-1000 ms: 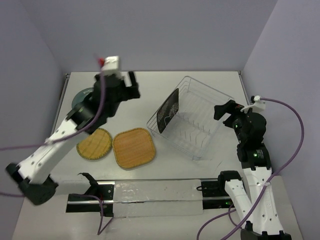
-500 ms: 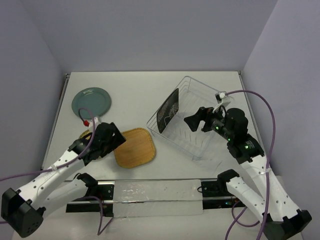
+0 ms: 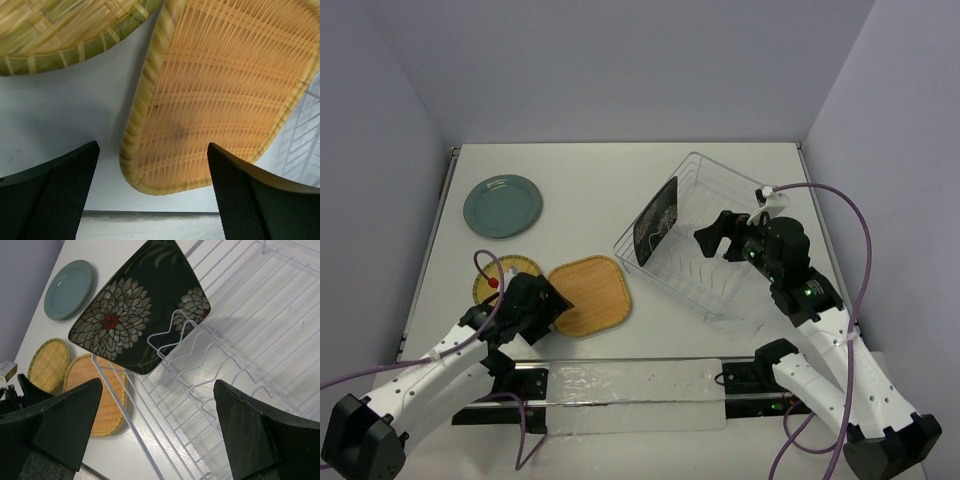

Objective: Load the plates into the dish rack

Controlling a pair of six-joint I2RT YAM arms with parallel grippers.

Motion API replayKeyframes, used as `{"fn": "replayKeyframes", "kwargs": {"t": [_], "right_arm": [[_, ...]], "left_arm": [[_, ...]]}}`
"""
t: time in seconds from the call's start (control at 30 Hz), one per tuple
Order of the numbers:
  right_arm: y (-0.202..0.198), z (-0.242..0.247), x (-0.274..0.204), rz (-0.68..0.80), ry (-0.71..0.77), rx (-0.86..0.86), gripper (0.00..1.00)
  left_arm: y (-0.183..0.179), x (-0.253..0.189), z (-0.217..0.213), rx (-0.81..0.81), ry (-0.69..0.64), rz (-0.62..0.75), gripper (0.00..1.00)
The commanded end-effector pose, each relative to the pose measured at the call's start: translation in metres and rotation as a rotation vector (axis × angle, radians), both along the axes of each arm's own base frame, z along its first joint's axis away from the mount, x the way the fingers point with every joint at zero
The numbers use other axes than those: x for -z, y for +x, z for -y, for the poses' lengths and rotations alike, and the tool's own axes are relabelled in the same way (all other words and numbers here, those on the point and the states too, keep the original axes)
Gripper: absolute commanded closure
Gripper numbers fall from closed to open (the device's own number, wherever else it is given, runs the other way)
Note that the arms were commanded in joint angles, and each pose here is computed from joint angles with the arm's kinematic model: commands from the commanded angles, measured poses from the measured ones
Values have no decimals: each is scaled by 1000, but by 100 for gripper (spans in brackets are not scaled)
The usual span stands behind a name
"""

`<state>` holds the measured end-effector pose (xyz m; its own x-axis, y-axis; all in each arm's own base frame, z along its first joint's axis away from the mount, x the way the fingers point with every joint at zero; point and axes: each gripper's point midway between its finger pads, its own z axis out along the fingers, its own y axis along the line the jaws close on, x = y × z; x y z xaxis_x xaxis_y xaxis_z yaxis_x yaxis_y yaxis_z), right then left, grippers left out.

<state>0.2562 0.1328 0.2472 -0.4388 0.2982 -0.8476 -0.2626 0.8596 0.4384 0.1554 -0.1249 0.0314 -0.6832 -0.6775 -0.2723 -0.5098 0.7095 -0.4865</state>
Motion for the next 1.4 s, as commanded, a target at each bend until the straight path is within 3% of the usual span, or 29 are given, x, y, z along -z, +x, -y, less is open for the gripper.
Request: {"fn": "replayKeyframes", "kwargs": {"t": [0.0,0.23,0.6,0.8,1.0,1.17,1.33,1.37], "right_arm": [[11,4,-8,44,18,56,0],[13,4,-8,39,35,71,0],[8,-3,-18,63,64,24,0],[11,-1,-18,57,73,48,0],[14,-7,-14,34,72,23,0],[14,-6,-17,42,74,32,0],[15,-6,-19,46,77,34,0],[15,-6,-20,48,79,34,0]], "left_arm": [[11,-10,5,-37,-74,42,4],[12,6,-7,-88,-98,56,9],[19,17,-5,-38,-138,130,29],[17,25,1,-25,-189,132,32],[19,27,1,-27,-204,157,50],[22,27,2,-31,-229,197,57],[21,29,1,-35,-236,221,99],[22,28,1,-33,-235,231,100]]}}
